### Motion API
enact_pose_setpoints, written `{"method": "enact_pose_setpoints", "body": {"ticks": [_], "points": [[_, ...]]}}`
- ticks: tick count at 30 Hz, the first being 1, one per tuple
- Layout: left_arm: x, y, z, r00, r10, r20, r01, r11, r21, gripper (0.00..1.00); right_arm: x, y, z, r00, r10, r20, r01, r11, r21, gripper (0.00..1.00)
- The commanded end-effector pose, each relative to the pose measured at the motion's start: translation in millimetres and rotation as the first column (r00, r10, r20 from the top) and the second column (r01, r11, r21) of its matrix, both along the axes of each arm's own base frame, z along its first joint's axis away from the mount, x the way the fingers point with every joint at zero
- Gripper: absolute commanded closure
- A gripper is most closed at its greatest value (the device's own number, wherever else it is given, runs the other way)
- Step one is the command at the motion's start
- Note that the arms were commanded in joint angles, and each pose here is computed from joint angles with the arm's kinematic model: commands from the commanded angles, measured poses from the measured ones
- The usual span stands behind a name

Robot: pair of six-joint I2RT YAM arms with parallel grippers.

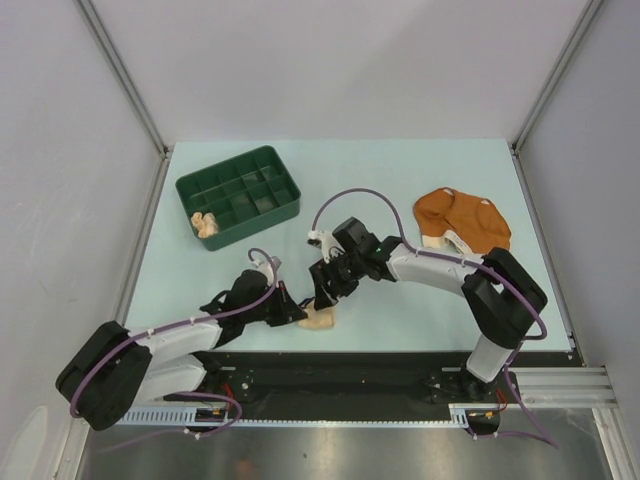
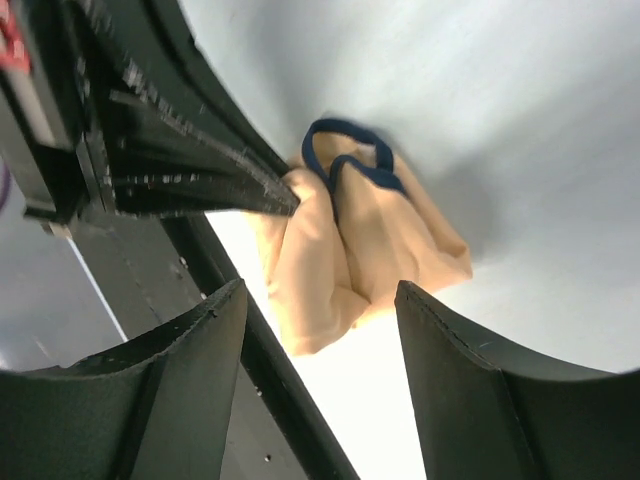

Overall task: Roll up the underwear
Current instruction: Roll the underwear to the center of the board.

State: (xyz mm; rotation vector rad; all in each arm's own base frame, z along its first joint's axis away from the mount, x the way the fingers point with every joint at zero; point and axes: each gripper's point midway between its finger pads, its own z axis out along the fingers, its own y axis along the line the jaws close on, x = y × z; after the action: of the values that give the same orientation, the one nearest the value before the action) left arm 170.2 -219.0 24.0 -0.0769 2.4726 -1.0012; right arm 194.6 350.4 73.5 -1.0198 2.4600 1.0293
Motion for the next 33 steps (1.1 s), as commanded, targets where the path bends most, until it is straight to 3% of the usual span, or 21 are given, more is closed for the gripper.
{"method": "enact_pose_setpoints", "body": {"ticks": [1, 12, 13, 15, 16, 17, 19, 20, 22, 26, 33], "points": [[-8, 26, -30, 0.992, 0.072, -0.100, -0.059, 0.990, 0.124, 1.00, -14, -2, -1, 0.995, 0.065, 0.074, -0.064, 0.998, -0.015, 0.35], [-6, 26, -34, 0.989, 0.079, -0.127, -0.066, 0.992, 0.107, 1.00, -32, -2, -20, 0.991, 0.103, 0.086, -0.099, 0.994, -0.051, 0.39], [-5, 24, -32, 0.989, 0.082, -0.122, -0.069, 0.992, 0.101, 1.00, -30, -2, -26, 0.992, 0.095, 0.082, -0.090, 0.994, -0.062, 0.52], [-3, 22, -29, 0.990, 0.082, -0.114, -0.072, 0.994, 0.084, 1.00, -28, -4, -32, 0.995, 0.066, 0.068, -0.060, 0.995, -0.082, 0.68], [-2, 21, -28, 0.991, 0.078, -0.109, -0.070, 0.995, 0.075, 1.00, -27, -5, -37, 0.997, 0.057, 0.052, -0.052, 0.994, -0.092, 0.82], [-1, 18, -23, 0.993, 0.069, -0.096, -0.064, 0.996, 0.054, 0.99, -27, -6, -39, 0.999, 0.038, 0.031, -0.035, 0.995, -0.095, 0.89], [0, 15, -17, 0.995, 0.063, -0.073, -0.061, 0.998, 0.030, 0.85, -25, -6, -41, 1.000, 0.020, 0.013, -0.019, 0.996, -0.092, 1.00], [4, 15, -9, 0.997, 0.070, -0.041, -0.069, 0.998, 0.013, 0.67, -23, -7, -42, 1.000, 0.003, -0.001, -0.003, 0.996, -0.092, 1.00], [6, 18, -4, 0.997, 0.080, -0.013, -0.080, 0.997, 0.016, 0.44, -22, -4, -40, 0.998, -0.032, -0.049, 0.029, 0.997, -0.072, 1.00], [9, 23, 8, 0.995, 0.079, 0.061, -0.081, 0.997, 0.019, 0.29, -22, -2, -41, 0.986, -0.078, -0.147, 0.072, 0.996, -0.047, 1.00], [0, 21, 2, 0.997, 0.010, 0.078, -0.011, 1.000, 0.013, 0.30, -22, -3, -53, 0.949, -0.147, -0.280, 0.135, 0.989, -0.061, 1.00]]}}
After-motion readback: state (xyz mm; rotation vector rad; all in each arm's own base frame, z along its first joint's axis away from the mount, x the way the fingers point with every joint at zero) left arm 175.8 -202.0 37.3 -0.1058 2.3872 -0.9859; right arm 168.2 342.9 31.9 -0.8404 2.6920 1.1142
